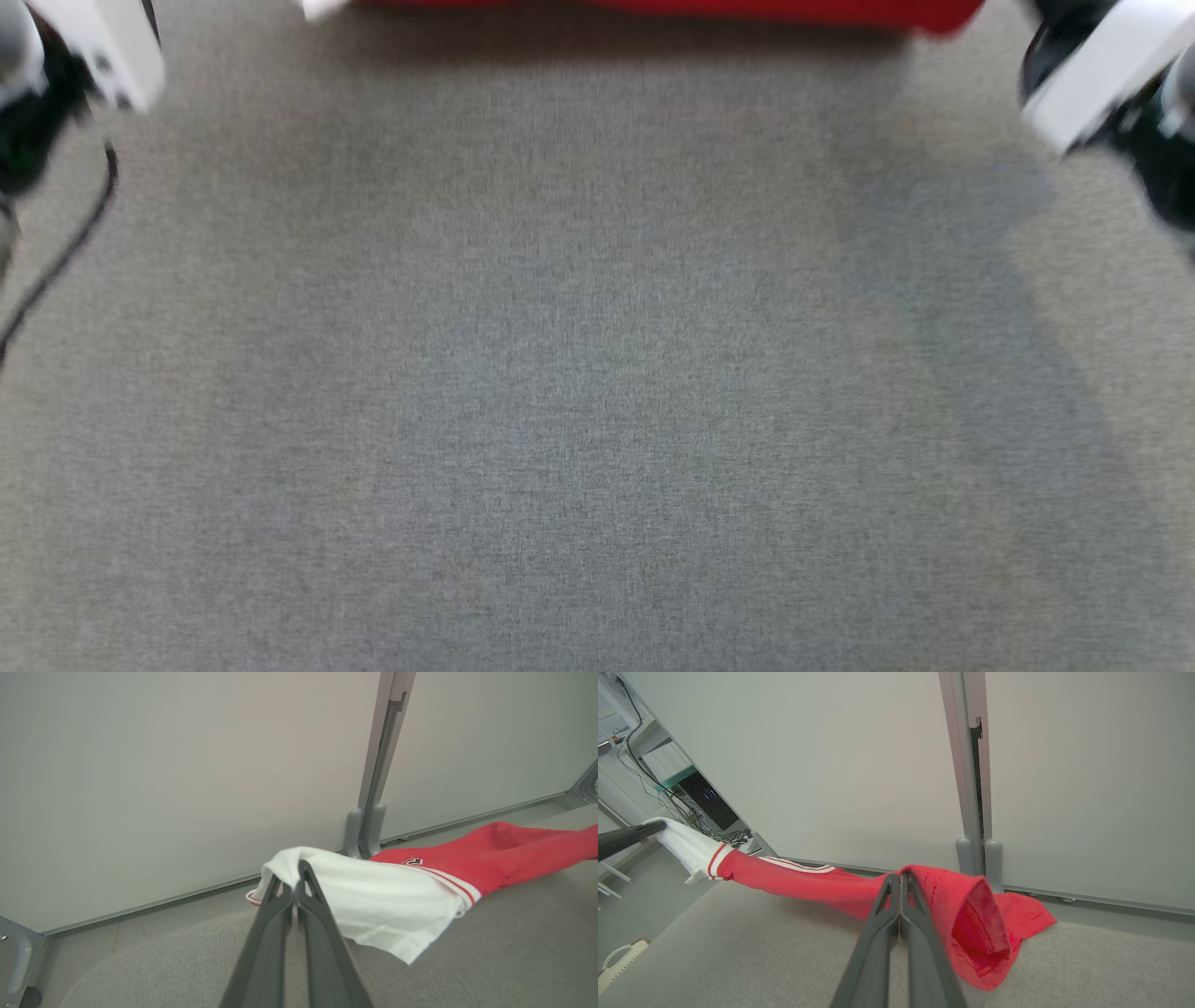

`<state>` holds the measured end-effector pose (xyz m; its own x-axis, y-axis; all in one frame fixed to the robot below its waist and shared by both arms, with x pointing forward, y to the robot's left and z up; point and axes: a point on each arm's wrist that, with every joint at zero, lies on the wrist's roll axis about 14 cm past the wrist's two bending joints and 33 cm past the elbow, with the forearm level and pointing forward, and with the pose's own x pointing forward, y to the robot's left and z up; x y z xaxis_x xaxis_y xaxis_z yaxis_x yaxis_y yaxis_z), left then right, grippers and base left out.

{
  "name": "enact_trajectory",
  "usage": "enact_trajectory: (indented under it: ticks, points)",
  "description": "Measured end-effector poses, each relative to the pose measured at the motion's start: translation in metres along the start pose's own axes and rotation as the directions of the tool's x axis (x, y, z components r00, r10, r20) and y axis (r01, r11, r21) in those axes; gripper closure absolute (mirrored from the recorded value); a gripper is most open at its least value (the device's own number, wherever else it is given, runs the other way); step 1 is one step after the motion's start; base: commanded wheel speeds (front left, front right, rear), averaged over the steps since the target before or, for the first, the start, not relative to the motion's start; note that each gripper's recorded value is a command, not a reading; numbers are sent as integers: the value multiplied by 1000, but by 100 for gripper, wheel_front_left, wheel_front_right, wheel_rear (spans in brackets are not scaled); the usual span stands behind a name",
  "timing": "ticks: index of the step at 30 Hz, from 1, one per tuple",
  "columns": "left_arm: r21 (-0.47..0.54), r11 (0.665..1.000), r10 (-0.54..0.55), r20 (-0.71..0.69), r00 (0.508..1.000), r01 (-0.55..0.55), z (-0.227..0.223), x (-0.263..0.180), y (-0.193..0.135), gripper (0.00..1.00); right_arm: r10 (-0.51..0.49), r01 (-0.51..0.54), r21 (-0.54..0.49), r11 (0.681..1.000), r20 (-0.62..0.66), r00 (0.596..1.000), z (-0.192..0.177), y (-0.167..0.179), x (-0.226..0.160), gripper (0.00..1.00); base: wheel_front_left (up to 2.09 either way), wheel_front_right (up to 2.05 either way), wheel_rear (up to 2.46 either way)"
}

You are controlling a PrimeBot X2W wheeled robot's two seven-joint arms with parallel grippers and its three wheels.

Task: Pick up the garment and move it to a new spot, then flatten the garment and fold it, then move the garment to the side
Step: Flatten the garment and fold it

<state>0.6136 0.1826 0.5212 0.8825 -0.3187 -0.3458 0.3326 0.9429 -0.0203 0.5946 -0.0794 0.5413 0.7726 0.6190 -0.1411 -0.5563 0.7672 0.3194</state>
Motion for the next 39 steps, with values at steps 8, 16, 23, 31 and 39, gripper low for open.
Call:
enact_trajectory:
  ticks: [8, 16, 23, 31, 39]
  points:
    - [-44, 996, -81, -215, 973, 73, -59, -64, -24, 100, -9, 18, 49, 999, -166, 986, -42, 21, -56, 100, 0, 0, 0]
    - [-50, 986, -168, -397, 903, 161, -94, -144, -61, 100, -43, 72, 72, 995, -346, 937, -74, 31, -129, 100, 0, 0, 0]
    - [-96, 963, -259, -569, 780, 250, -131, -218, -103, 100, -51, 112, 95, 989, -492, 869, -111, 37, -189, 100, 0, 0, 0]
    - [-216, 929, -360, -713, 602, 299, -168, -280, -141, 100, -39, 133, 113, 985, -603, 797, -140, 41, -241, 100, 0, 0, 0]
    - [-230, 926, -368, -731, 575, 300, -162, -283, -140, 100, -21, 109, 94, 990, -653, 757, -147, 41, -251, 100, 0, 0, 0]
